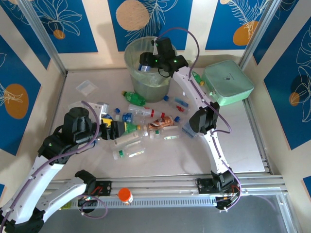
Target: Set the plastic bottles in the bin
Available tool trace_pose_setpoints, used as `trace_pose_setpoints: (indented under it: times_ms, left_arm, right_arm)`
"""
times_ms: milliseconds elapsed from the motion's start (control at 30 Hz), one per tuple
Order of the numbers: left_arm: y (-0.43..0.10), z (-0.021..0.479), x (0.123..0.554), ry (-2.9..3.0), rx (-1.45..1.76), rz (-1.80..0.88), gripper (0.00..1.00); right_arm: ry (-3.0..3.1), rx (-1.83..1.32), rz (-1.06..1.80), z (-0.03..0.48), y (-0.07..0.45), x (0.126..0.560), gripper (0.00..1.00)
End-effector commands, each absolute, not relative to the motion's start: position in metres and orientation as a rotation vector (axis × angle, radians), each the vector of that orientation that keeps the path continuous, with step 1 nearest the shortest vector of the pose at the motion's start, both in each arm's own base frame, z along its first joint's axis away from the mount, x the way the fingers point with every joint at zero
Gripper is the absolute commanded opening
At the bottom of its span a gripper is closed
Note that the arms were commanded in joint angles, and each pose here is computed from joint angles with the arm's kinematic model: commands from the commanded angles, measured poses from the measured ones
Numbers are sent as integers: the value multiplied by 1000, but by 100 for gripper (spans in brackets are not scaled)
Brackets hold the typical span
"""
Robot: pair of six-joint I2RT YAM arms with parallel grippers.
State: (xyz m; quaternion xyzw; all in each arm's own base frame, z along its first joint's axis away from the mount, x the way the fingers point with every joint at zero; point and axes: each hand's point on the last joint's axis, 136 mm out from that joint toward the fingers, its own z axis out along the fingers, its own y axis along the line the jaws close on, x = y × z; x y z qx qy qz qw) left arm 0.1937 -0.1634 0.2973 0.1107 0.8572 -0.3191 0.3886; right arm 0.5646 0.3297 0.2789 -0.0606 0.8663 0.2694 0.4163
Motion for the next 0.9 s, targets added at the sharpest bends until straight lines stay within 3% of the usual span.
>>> trace_pose_setpoints:
  times_ms: [0,233,500,867]
  left_arm:
    - [-161,297,197,2167,272,-794,86]
    - [-157,293,196,2168,266,-764,87]
    - [-151,290,196,2179,266,-725,87]
    - [-156,289,197,2182,265,-749,87]
  right_arm:
    - [2180,-203,672,277,334,560,67]
    - [2156,-230,676,294,331,554,79]
    - [2066,-256,714,345,321,541,77]
    - [1987,-272,792,432,298,479,73]
